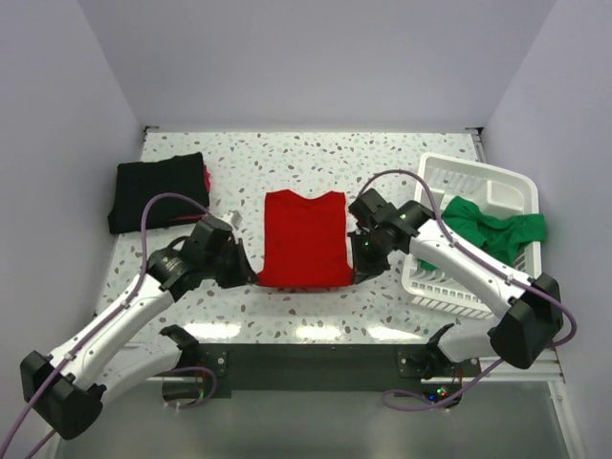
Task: Fold and stack the t-shirts
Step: Fold the tshirt
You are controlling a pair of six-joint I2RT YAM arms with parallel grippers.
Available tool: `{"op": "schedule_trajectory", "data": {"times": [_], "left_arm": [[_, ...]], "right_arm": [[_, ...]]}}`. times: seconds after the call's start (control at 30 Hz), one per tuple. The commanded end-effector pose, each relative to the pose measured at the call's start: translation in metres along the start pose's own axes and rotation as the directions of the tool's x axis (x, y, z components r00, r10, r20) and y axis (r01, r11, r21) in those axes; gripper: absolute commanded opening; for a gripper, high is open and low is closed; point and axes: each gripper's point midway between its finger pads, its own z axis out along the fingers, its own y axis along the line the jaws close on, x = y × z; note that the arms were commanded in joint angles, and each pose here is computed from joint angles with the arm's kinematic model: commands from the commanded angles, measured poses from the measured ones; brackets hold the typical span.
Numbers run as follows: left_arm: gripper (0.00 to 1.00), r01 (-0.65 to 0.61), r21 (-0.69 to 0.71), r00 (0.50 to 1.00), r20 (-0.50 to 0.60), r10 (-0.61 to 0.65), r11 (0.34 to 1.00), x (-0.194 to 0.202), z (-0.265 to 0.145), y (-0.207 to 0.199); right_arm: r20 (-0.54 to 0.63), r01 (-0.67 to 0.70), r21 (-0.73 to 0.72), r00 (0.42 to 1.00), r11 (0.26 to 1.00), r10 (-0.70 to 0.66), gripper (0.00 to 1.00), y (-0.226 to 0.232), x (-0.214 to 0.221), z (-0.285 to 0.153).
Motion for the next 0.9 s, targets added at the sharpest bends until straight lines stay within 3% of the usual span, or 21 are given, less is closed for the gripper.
{"op": "schedule_trajectory", "data": {"times": [0.0,0.13,0.47,0.87], "left_arm": [[0.00,0.031,0.038,0.999,0.043,-0.033,0.999,-0.012,-0.038,-0.020],[0.00,0.009,0.048,0.994,0.108,-0.014,0.999,-0.033,-0.053,-0.032],[0.00,-0.040,0.017,0.977,0.210,0.035,0.999,-0.074,-0.034,-0.043],[0.00,-0.048,0.011,0.970,0.240,0.044,0.999,-0.122,-0.002,-0.038]], "right_arm": [[0.059,-0.039,0.051,0.998,0.998,0.036,0.00,-0.007,-0.002,-0.034],[0.098,-0.031,0.066,0.995,0.997,0.025,0.00,-0.003,-0.015,-0.046],[0.156,-0.039,0.079,0.987,0.996,0.026,0.00,0.007,-0.073,-0.025],[0.181,-0.036,0.097,0.983,0.995,0.018,0.00,0.006,-0.135,-0.020]]}}
